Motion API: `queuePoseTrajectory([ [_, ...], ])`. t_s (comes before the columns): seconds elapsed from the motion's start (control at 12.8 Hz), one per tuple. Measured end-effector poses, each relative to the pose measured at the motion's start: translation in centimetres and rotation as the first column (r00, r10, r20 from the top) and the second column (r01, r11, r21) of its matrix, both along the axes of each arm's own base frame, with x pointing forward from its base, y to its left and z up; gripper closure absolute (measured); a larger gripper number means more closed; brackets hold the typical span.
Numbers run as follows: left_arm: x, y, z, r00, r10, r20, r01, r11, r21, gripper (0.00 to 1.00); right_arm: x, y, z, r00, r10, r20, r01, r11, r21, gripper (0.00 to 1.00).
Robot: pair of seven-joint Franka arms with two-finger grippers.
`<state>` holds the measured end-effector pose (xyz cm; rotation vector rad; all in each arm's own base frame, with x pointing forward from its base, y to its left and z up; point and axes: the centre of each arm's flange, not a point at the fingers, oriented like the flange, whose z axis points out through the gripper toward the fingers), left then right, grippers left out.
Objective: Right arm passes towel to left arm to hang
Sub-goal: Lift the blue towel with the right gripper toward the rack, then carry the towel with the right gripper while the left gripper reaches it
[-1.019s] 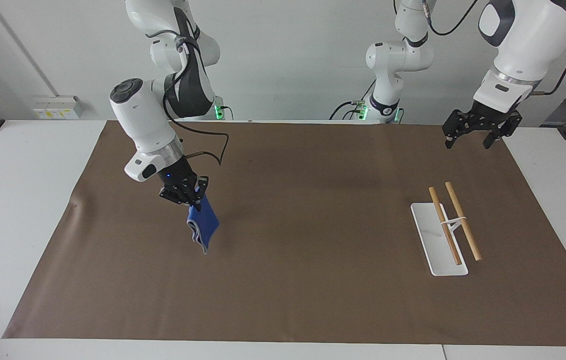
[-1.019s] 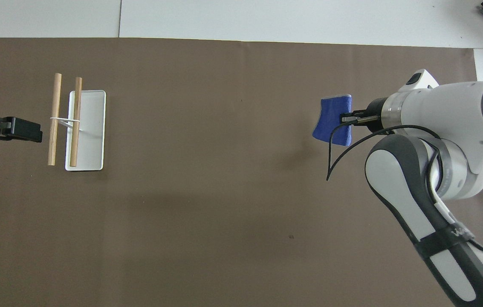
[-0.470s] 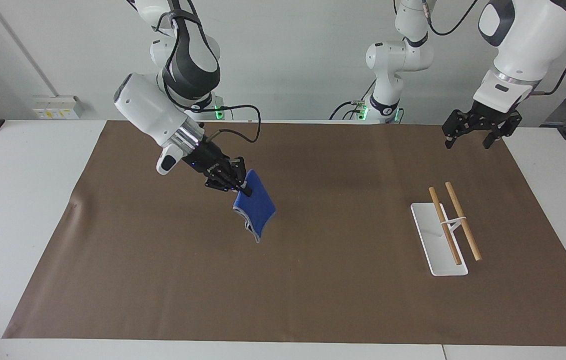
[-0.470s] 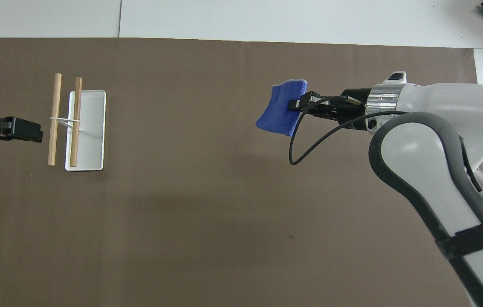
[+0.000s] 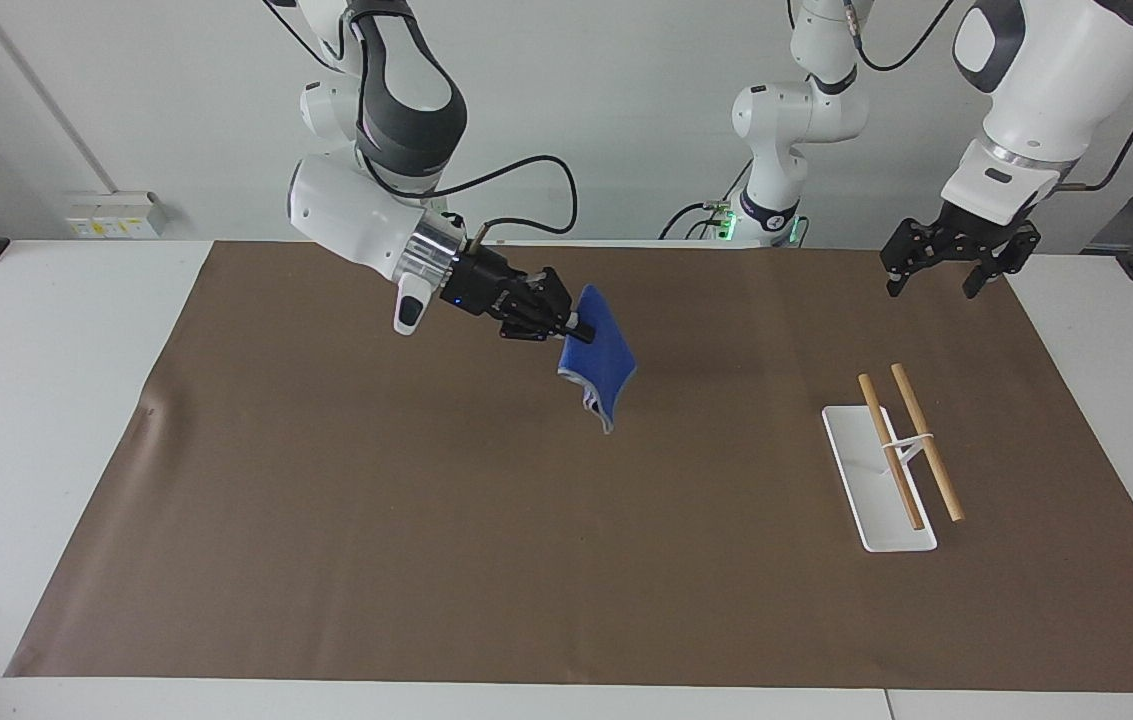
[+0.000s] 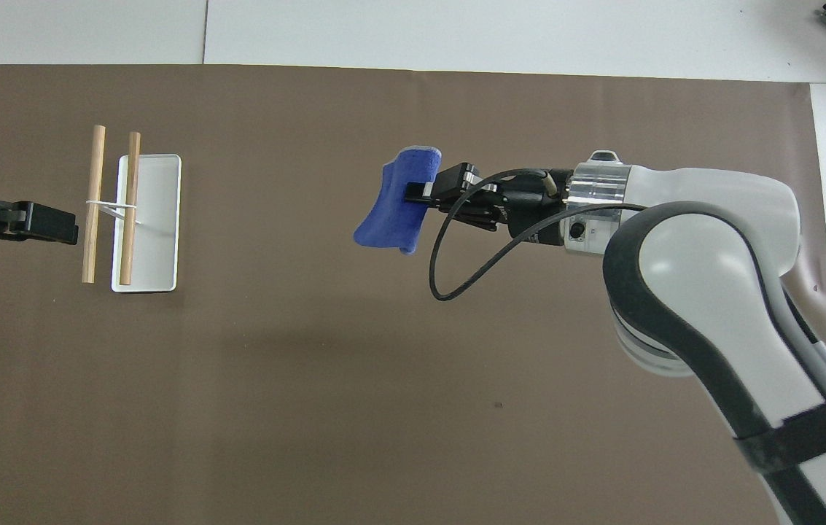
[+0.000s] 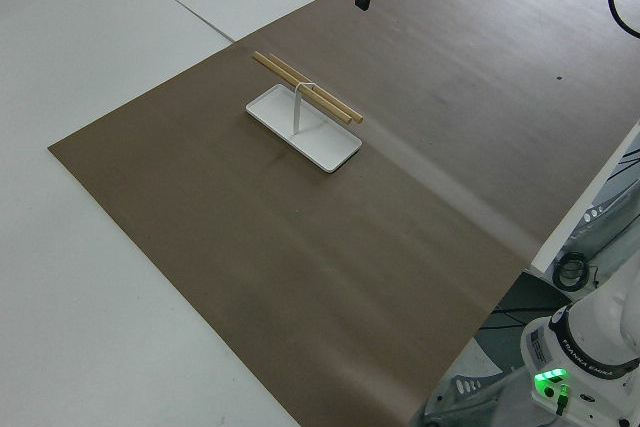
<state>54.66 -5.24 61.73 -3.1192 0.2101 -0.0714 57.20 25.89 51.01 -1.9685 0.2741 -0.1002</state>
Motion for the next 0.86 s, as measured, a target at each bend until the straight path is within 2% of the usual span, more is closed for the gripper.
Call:
queuePoseTrajectory([
  [0.16,0.1,-0.8,-0.2,1.000,-0.028,0.006,0.029,0.999,-0.037,0.00,-1.3,2.7,0.3,0.999,-0.017,-0.031,0.019,0.997,0.078,0.96],
  [0.24,0.2,-1.4,-0.6,1.000,-0.014,0.013,0.015,0.996,-0.093,0.00,-1.8,4.0,0.3,0.997,-0.049,-0.053,0.055,0.991,0.121,0.96],
  [0.39,0.3,-2.1,-1.8,0.997,0.081,0.004,-0.079,0.980,-0.180,0.00,-3.0,6.3,0.4,0.988,-0.110,-0.112,0.132,0.970,0.204,0.96],
  [0.47,0.2,-2.4,-2.2,0.987,0.158,-0.019,-0.158,0.964,-0.216,0.00,-3.4,7.0,0.5,0.983,-0.124,-0.136,0.153,0.961,0.231,0.96],
  [0.63,-0.1,-3.4,-2.7,0.937,0.337,-0.092,-0.349,0.895,-0.279,0.00,-3.5,7.0,0.5,0.979,-0.139,-0.150,0.173,0.953,0.247,0.96],
  [0.86,-0.5,-5.3,-3.3,0.798,0.561,-0.219,-0.602,0.727,-0.331,0.00,-3.3,6.7,0.5,0.978,-0.147,-0.151,0.181,0.952,0.247,0.96],
])
